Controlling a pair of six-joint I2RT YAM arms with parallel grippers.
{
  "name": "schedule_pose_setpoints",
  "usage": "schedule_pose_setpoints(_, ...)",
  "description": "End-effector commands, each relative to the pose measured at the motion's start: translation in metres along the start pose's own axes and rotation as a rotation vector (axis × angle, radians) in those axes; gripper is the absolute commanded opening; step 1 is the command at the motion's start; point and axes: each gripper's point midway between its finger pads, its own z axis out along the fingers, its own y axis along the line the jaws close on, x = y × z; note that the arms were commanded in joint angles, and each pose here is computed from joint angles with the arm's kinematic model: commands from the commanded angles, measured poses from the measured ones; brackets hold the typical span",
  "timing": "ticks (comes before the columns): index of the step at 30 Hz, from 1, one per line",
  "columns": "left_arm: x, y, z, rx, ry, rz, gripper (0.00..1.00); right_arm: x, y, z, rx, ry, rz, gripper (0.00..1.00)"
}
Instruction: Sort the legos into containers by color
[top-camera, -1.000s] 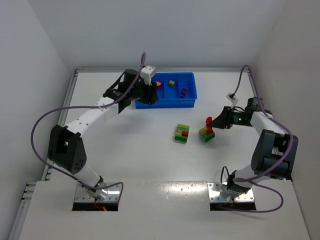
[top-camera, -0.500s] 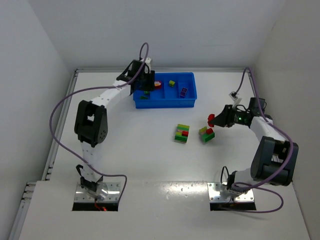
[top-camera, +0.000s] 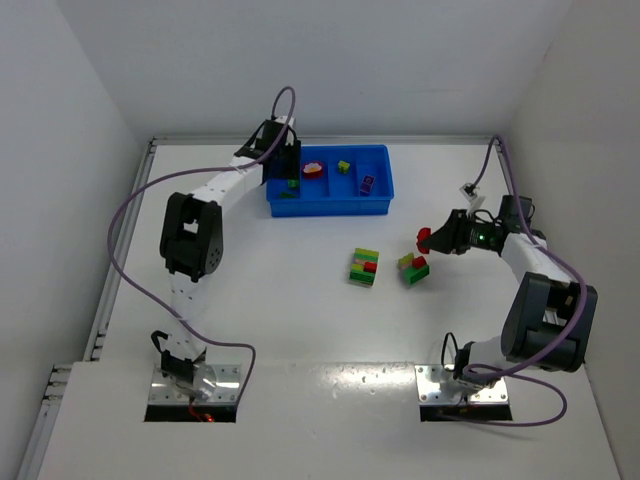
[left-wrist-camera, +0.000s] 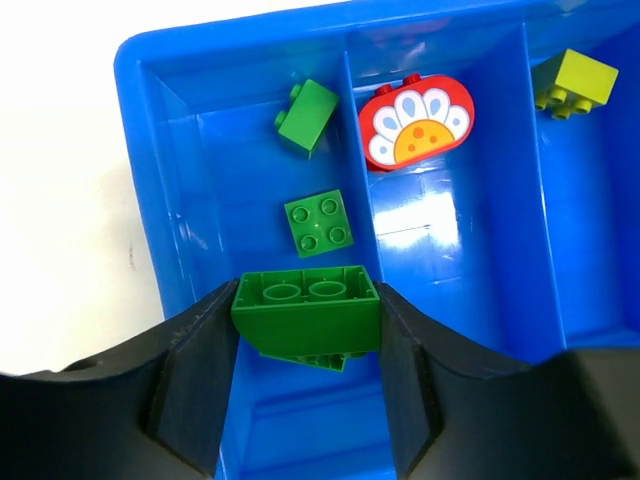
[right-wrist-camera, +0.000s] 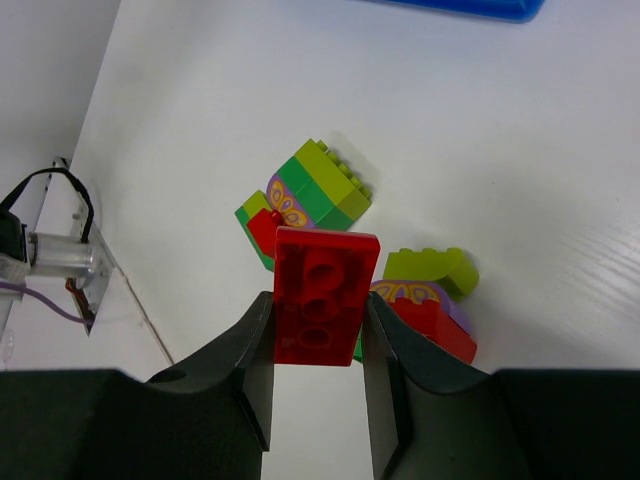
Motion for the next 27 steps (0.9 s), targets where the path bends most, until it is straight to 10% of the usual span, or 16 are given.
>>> schedule_pose_setpoints(1,-0.02,0.003,-0.002,-0.017,-0.053,0.003,0.61,-0.006,0.006,0.001,-0.036,-0.017,-0.053,0.0)
schedule_pose_setpoints(5,-0.025,0.005,-0.005,-0.028,-0.064,0.001,0.8,-0.009,0.007,0.002,-0.03,-0.02,-0.076,0.0)
schedule_pose_setpoints(13,-0.063,0.007,-0.05,-0.046,-0.152,-0.028,0.82,-0.037,0.028,0.006,-0.054,-0.028,-0.166,0.0)
schedule_pose_setpoints(27,-0.055,-0.008,-0.241,0.548,-0.269,-0.074,1.0,-0.195,0.092,0.135,-0.048,-0.105,-0.344,0.0)
